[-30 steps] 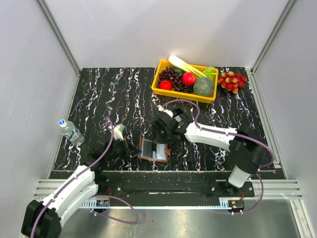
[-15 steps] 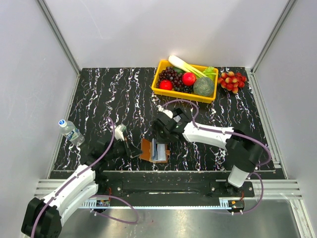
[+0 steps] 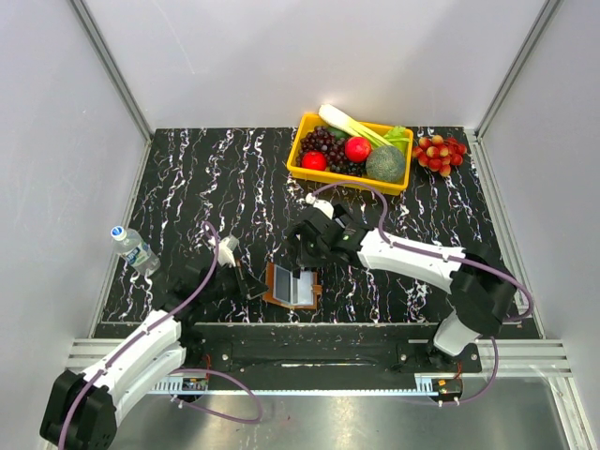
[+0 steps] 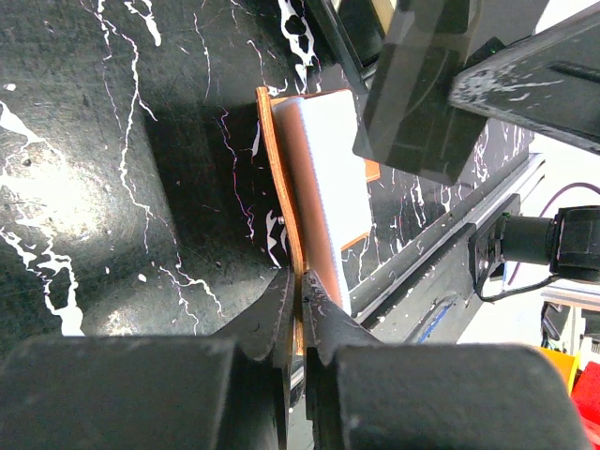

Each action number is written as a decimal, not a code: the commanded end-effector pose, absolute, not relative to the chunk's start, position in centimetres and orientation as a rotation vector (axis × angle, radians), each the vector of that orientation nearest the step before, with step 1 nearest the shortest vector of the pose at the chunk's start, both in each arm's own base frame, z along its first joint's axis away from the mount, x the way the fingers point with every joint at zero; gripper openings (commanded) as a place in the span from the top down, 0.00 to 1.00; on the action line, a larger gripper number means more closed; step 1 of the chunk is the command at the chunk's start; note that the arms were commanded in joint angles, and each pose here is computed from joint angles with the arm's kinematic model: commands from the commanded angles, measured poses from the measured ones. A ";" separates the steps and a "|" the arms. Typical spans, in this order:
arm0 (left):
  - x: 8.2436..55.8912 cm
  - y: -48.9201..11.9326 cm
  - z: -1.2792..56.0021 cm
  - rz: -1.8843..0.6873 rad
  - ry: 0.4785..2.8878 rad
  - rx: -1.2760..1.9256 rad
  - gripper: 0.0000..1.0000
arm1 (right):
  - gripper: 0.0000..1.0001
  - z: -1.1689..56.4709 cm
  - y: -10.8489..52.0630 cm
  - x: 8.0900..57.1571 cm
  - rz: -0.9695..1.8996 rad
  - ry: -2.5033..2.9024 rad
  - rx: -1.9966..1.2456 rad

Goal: Put the credit cards into the card holder
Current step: Insert the credit card into the card holder.

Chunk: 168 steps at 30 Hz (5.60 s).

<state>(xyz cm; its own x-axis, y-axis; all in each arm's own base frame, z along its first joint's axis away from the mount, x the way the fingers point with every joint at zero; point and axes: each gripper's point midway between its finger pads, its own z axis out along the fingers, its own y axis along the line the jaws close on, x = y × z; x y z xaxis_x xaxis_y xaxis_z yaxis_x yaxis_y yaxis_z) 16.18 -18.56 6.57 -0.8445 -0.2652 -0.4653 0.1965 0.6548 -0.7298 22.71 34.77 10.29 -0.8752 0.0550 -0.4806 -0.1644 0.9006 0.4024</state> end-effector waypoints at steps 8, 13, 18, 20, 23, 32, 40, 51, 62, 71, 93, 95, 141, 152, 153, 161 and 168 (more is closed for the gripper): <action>17.5 -19.0 9.7 -1.126 2.217 -0.007 1.00 | 1.00 16.1 37.7 22.0 0.708 2.435 -0.138; 17.4 -19.0 9.6 -1.127 2.222 -0.007 1.00 | 1.00 14.2 38.7 21.7 0.660 2.475 -0.140; 17.5 -18.9 9.6 -1.119 2.221 -0.010 1.00 | 1.00 13.5 38.7 21.6 0.614 2.486 -0.144; 17.4 -18.9 9.5 -1.121 2.223 -0.012 1.00 | 1.00 13.4 38.9 21.5 0.622 2.489 -0.150; 17.4 -18.9 9.5 -1.121 2.221 -0.011 1.00 | 1.00 13.7 39.3 21.3 0.638 2.480 -0.150; 17.5 -18.9 9.6 -1.118 2.218 -0.015 1.00 | 1.00 14.8 40.6 20.6 0.677 2.451 -0.157; 17.5 -18.8 9.6 -1.119 2.220 -0.017 1.00 | 1.00 13.7 40.7 20.3 0.649 2.477 -0.153; 17.5 -18.9 9.9 -1.122 2.212 -0.013 1.00 | 1.00 13.5 41.8 19.3 0.587 2.483 -0.224; 17.6 -18.8 10.0 -1.118 2.210 -0.016 1.00 | 1.00 14.2 41.3 19.7 0.557 2.454 -0.208; 17.5 -18.9 10.2 -1.127 2.202 -0.010 1.00 | 1.00 13.6 42.0 19.2 0.604 2.471 -0.193; 17.3 -18.9 10.7 -1.138 2.183 -0.011 1.00 | 1.00 12.8 38.6 19.7 0.239 2.444 -0.274; 17.3 -18.9 10.8 -1.140 2.182 -0.009 1.00 | 1.00 12.6 38.6 19.6 0.232 2.453 -0.286; 17.4 -19.0 11.5 -1.150 2.163 0.006 1.00 | 1.00 13.3 41.1 19.0 0.377 2.456 -0.280; 17.3 -17.3 7.2 -1.012 2.308 -0.153 1.00 | 1.00 16.2 41.0 19.4 0.448 2.386 -0.272; 17.3 -17.1 6.5 -0.996 2.329 -0.169 1.00 | 1.00 16.5 40.9 19.5 0.457 2.380 -0.268; 17.4 -16.0 4.0 -0.895 2.392 -0.249 1.00 | 1.00 15.4 39.3 19.8 0.524 2.425 -0.216; 17.2 -15.7 3.1 -0.876 2.402 -0.259 1.00 | 1.00 12.6 37.9 18.8 0.817 2.492 -0.155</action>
